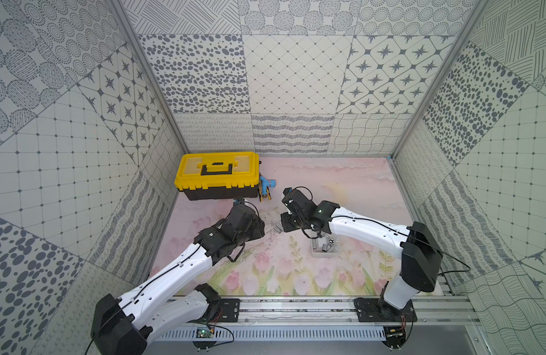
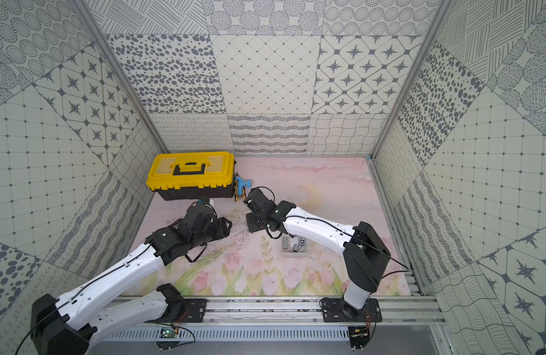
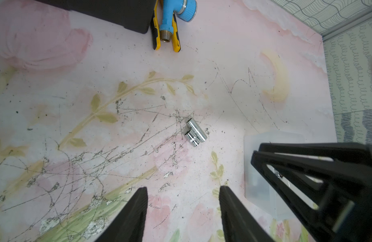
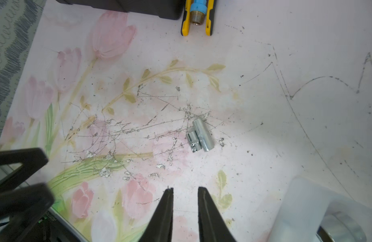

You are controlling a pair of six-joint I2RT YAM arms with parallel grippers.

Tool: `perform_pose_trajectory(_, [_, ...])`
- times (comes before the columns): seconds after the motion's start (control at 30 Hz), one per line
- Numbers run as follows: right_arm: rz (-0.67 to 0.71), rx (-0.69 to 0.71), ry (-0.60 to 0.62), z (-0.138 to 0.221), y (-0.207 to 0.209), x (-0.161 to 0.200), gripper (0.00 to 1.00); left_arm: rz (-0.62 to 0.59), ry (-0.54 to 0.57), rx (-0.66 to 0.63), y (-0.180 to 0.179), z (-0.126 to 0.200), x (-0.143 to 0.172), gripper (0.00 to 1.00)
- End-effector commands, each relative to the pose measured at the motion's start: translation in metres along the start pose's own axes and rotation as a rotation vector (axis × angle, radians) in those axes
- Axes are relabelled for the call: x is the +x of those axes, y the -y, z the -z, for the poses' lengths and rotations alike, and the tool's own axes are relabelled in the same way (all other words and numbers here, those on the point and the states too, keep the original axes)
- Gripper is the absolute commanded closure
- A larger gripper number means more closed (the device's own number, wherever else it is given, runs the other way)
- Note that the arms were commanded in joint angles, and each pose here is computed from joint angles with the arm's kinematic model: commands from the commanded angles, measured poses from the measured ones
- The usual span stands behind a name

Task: Put the socket on the desktop into the storage box
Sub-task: Pick up the socket head at the center of the board.

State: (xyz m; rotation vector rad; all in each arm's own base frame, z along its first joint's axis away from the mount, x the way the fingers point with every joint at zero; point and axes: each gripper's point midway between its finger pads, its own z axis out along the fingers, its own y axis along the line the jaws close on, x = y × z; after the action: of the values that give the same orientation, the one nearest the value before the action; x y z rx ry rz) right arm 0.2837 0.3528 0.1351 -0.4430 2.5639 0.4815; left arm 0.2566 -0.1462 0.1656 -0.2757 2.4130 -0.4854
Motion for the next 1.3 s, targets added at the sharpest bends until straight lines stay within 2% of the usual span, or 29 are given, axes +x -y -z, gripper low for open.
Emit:
perform_pose_trajectory(0.0, [0.016, -0.045, -0.027, -0.019, -0.007, -0.007, 0.71, 0.06, -0.031, 0.036, -0.003, 0.0, 0.006, 0.42])
perform_pose_trajectory(0.1, [0.015, -0.036, -0.06, -0.036, -0.003, -0.005, 0.65, 0.065, -0.043, 0.03, -0.007, -0.003, 0.009, 0.42])
perform_pose_trajectory(0.2, [0.023, -0.02, -0.091, -0.049, 0.0, -0.001, 0.62, 0.071, -0.053, 0.032, -0.009, -0.006, 0.013, 0.42])
perform_pose_trajectory(0.7, [0.021, 0.061, -0.16, -0.082, 0.023, 0.012, 0.64, 0.1, -0.104, 0.047, -0.008, -0.017, 0.024, 0.43])
perform_pose_trajectory(1.27, [0.023, 0.12, -0.198, -0.095, 0.041, 0.022, 0.66, 0.101, -0.128, 0.037, -0.01, -0.022, 0.028, 0.44])
